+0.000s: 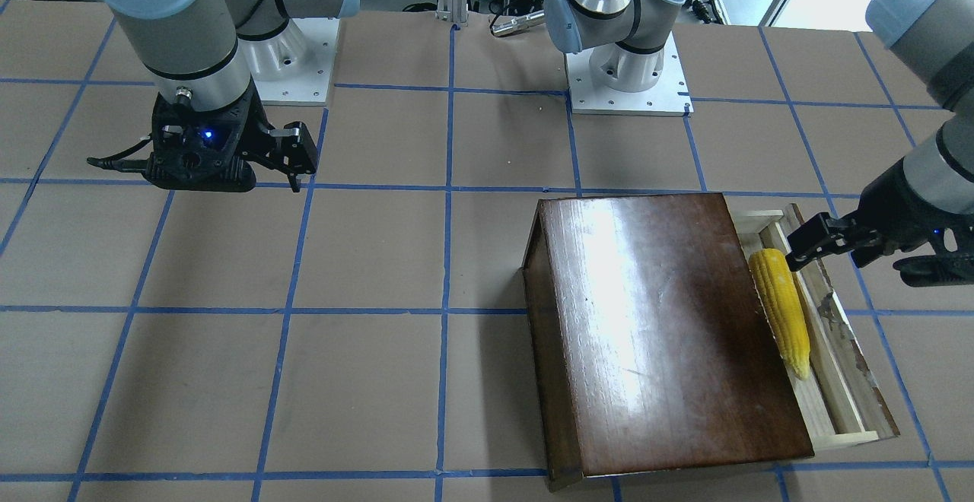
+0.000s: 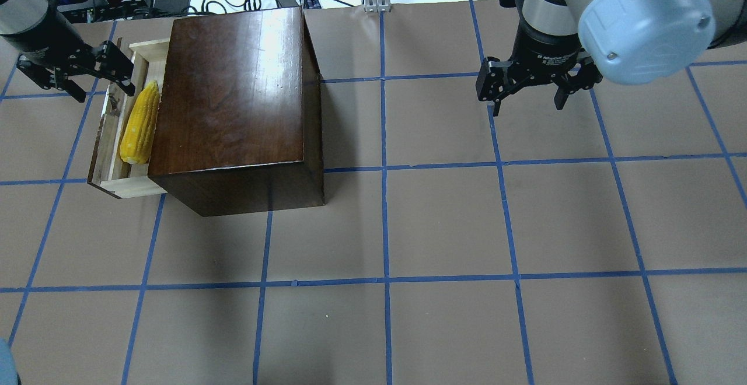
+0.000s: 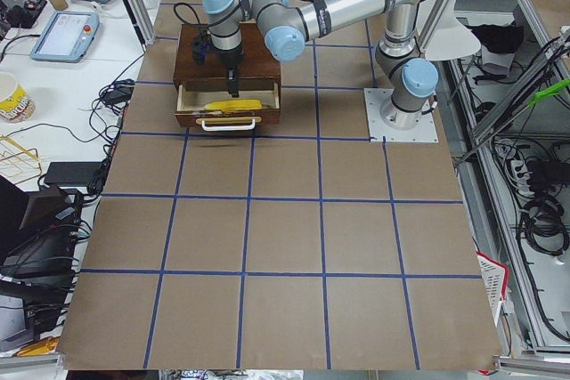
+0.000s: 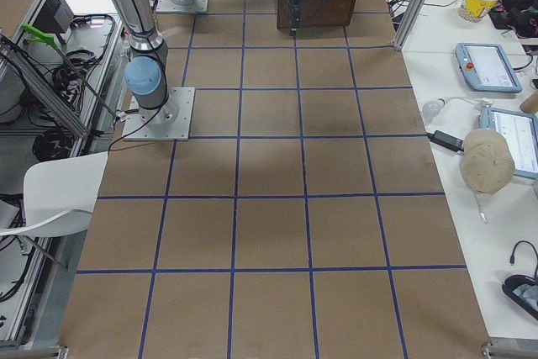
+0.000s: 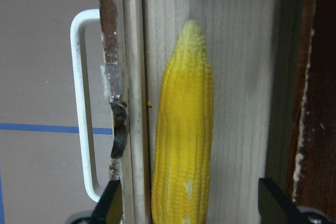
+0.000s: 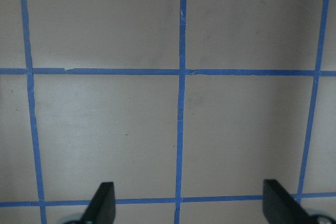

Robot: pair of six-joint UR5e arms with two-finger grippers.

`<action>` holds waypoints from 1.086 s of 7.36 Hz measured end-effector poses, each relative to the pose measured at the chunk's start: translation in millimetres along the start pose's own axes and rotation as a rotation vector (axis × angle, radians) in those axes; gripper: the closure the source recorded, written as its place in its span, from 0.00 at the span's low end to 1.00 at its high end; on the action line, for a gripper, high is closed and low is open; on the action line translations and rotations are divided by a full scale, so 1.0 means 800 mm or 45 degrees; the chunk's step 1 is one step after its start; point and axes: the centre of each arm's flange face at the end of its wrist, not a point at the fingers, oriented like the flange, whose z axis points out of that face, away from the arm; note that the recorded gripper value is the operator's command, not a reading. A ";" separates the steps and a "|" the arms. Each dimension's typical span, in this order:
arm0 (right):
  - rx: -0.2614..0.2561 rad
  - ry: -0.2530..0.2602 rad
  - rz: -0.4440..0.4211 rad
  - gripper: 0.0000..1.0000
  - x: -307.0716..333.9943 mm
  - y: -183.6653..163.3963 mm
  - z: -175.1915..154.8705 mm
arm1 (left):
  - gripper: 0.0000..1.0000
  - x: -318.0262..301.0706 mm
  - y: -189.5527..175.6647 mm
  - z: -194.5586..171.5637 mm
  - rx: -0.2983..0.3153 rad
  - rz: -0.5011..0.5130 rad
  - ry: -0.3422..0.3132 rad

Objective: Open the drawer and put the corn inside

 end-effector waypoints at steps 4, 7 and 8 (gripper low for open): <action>-0.001 -0.002 0.000 0.00 0.000 0.000 0.000 | 0.00 0.146 0.059 -0.095 0.049 0.084 -0.019; -0.002 -0.003 0.000 0.00 0.000 0.000 0.000 | 0.00 0.243 0.124 -0.098 0.045 0.234 -0.028; -0.001 -0.003 0.000 0.00 0.000 0.000 0.000 | 0.00 0.249 0.140 -0.096 0.045 0.243 -0.031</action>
